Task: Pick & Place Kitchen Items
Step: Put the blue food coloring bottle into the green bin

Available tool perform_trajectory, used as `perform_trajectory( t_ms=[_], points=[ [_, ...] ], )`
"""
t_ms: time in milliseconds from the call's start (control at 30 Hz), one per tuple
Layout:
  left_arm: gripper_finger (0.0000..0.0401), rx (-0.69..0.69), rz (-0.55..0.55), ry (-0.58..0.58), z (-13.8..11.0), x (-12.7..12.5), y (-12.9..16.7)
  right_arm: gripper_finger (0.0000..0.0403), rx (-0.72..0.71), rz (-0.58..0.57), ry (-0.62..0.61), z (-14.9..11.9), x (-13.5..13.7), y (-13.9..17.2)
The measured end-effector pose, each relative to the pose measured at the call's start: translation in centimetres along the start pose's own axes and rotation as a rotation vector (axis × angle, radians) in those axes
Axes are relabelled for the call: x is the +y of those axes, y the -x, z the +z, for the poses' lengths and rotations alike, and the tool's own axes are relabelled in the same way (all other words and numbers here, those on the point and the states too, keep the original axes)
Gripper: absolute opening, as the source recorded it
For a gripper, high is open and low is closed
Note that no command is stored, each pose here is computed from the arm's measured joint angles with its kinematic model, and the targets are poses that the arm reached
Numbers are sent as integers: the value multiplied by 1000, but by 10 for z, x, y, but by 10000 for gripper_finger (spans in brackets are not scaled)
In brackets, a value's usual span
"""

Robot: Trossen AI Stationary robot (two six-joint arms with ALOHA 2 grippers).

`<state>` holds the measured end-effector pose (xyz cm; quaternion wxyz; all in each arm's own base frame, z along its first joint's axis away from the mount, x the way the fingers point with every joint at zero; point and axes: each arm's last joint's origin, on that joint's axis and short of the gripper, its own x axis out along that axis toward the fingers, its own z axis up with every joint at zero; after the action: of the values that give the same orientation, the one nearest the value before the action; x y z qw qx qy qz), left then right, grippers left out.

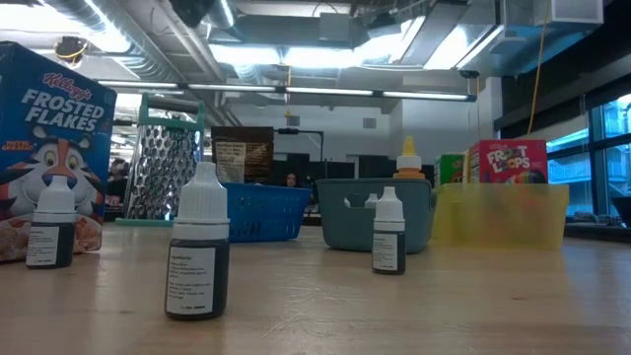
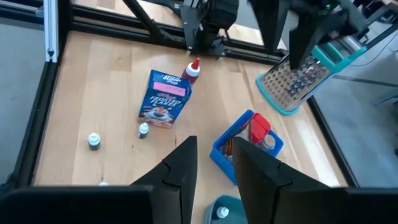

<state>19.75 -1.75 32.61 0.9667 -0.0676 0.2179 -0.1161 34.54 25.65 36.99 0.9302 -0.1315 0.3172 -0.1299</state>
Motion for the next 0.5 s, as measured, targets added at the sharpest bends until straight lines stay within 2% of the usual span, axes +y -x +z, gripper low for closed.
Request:
perform_trajectory(
  t_ms=[133, 400, 500],
  points=[
    [187, -44, -38, 11, 3, -9, 9, 103, 2, 4, -2, 0, 0, 0],
    [188, -56, -89, -100, 3, -20, 11, 103, 23, 64, -7, 0, 2, 0],
    [199, -57, -106, -121, 2, -24, 10, 103, 24, 75, -11, 0, 2, 0]
  ],
)
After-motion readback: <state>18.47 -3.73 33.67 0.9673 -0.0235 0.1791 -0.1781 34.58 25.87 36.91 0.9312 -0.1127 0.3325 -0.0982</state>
